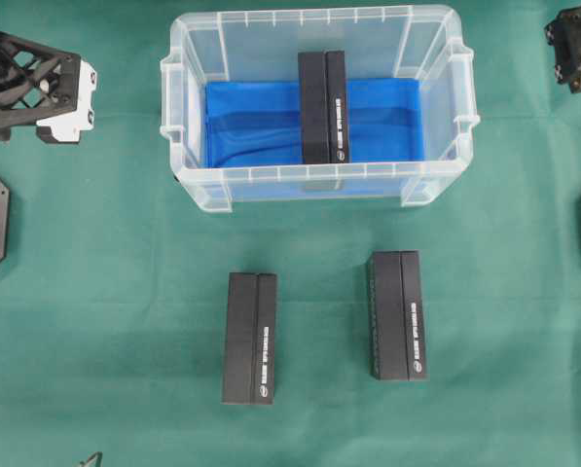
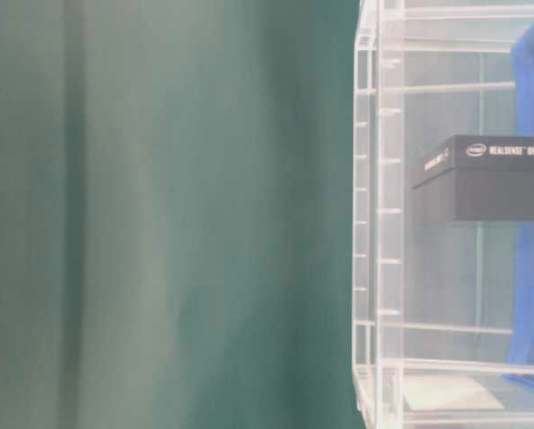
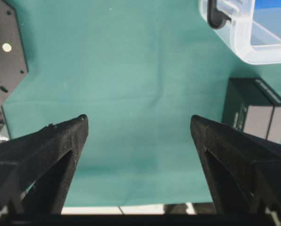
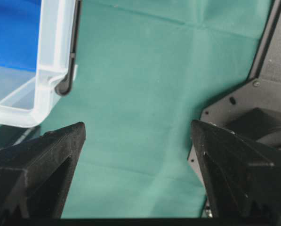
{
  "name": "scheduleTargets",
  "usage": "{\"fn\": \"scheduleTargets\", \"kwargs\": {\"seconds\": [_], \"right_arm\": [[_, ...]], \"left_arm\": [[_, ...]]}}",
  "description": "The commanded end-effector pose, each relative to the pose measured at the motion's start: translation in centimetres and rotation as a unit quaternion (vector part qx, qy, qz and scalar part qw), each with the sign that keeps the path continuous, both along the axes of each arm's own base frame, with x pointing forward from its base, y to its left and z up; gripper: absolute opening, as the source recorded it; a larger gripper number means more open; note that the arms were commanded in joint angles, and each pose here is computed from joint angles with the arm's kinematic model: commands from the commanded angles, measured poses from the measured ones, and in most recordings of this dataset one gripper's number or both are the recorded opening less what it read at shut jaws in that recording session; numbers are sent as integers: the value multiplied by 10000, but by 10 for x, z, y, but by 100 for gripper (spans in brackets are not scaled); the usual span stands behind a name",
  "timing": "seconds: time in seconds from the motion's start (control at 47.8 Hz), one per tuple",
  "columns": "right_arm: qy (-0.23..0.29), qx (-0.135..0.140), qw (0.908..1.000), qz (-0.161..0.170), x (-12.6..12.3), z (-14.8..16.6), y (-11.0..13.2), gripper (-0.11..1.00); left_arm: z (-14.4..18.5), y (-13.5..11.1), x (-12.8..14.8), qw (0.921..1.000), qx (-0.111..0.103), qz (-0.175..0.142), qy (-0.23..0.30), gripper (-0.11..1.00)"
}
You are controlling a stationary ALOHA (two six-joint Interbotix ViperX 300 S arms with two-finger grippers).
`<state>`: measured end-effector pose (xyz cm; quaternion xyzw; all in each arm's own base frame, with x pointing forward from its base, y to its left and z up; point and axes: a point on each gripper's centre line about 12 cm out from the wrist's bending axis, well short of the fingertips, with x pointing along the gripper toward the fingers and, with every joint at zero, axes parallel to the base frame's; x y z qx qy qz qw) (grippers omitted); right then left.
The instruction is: Take the box out of the case with both arms.
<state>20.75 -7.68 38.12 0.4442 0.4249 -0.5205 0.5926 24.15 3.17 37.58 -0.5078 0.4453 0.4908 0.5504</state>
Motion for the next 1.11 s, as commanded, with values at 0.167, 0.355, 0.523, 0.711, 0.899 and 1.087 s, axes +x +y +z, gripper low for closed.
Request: {"fn": "scheduleTargets", "kwargs": {"seconds": [0.167, 0.355, 0.523, 0.711, 0.899, 1.087], "right_arm": [[-108, 74, 9999, 6, 0, 3, 2, 89], [-119, 98, 9999, -10, 0, 3, 3, 89], [-131, 112, 9999, -13, 0, 4, 3, 89], [-131, 143, 9998, -7, 0, 4, 4, 89], [-133, 174, 9998, -7, 1, 3, 4, 89], [-138, 196, 9997, -2, 1, 3, 5, 89]], "left_arm": [[6, -1, -2, 9999, -4, -11, -116, 86], [6, -2, -2, 9999, -13, -21, -117, 86], [6, -2, -2, 9999, -36, -19, -120, 86], [6, -3, -2, 9999, -44, -20, -121, 86], [6, -3, -2, 9999, -43, -36, -120, 86], [6, -3, -3, 9999, -45, -26, -97, 86]]}}
